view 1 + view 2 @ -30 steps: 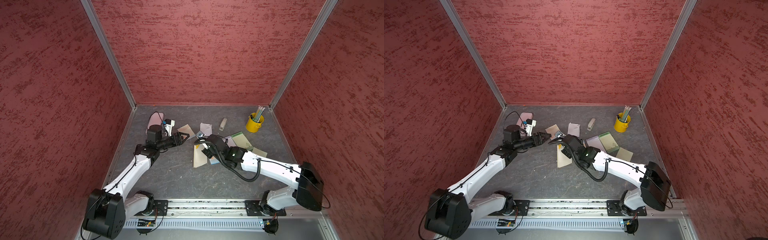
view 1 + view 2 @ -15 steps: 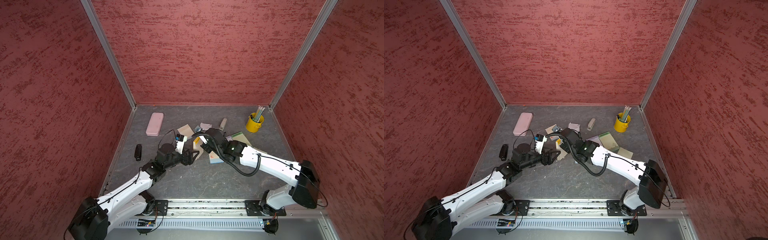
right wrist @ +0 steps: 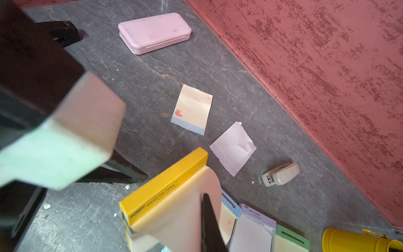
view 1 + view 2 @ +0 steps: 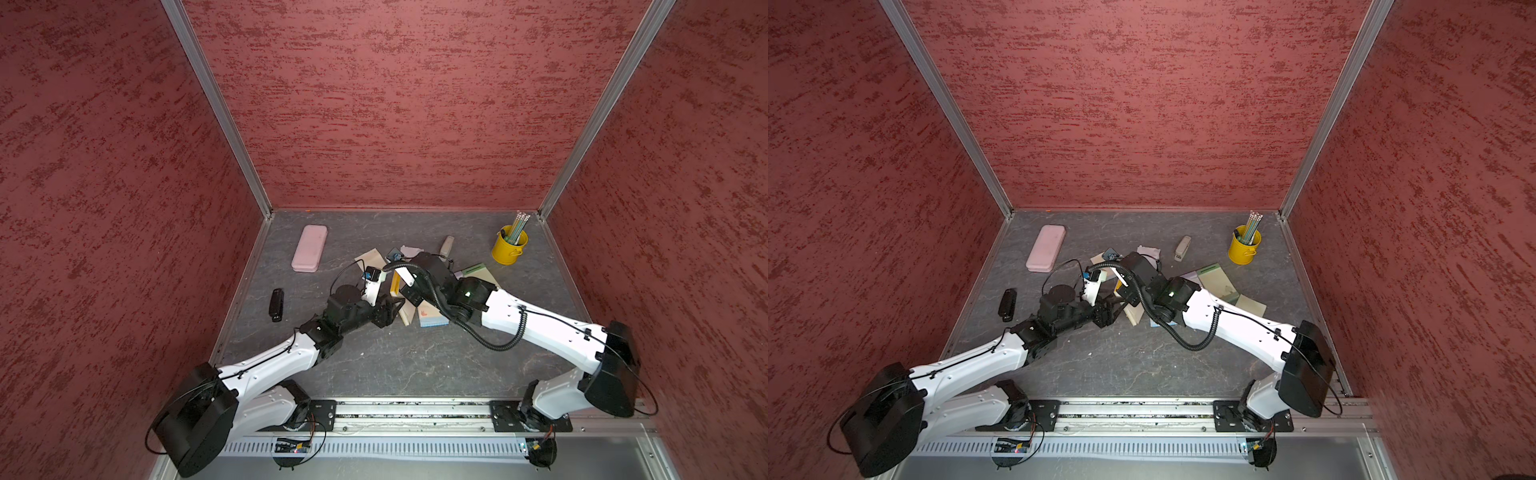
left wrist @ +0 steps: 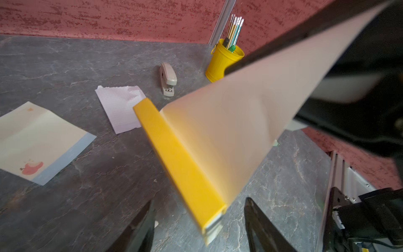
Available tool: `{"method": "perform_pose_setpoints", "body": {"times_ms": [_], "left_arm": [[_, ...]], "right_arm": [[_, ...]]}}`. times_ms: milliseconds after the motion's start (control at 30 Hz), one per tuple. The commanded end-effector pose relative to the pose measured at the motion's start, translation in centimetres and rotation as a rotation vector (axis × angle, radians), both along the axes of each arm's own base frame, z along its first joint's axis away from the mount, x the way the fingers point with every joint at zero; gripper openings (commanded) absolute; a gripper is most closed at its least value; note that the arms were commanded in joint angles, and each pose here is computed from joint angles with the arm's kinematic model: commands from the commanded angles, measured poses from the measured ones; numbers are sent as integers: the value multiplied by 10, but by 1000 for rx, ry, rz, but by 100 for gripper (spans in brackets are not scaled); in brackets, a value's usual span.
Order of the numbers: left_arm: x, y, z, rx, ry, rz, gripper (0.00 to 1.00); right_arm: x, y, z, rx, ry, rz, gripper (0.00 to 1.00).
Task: Tear off pages from different memo pads
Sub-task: Tear off the paper from the memo pad.
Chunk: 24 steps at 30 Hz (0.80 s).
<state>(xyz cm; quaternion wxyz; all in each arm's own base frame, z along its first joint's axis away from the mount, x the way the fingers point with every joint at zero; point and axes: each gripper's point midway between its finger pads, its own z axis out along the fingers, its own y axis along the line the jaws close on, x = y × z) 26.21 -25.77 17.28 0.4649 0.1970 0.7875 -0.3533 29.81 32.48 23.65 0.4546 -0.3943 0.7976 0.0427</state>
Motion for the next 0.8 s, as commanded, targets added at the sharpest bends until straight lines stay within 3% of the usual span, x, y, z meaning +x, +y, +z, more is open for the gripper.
{"method": "perform_pose_setpoints", "body": {"times_ms": [0,300,633,767], "left_arm": [[6,-7,18,-30,-65,-16,54],[14,1,19,-42,-68,8,32],[13,2,17,-56,-43,-9,1],[13,3,10,-63,4,-18,0]], "right_arm": [[-4,1,42,118,-31,10,0],[-7,2,57,164,-38,16,0],[-1,-5,70,180,-81,-23,0],[14,-23,76,151,-142,-103,0]]}}
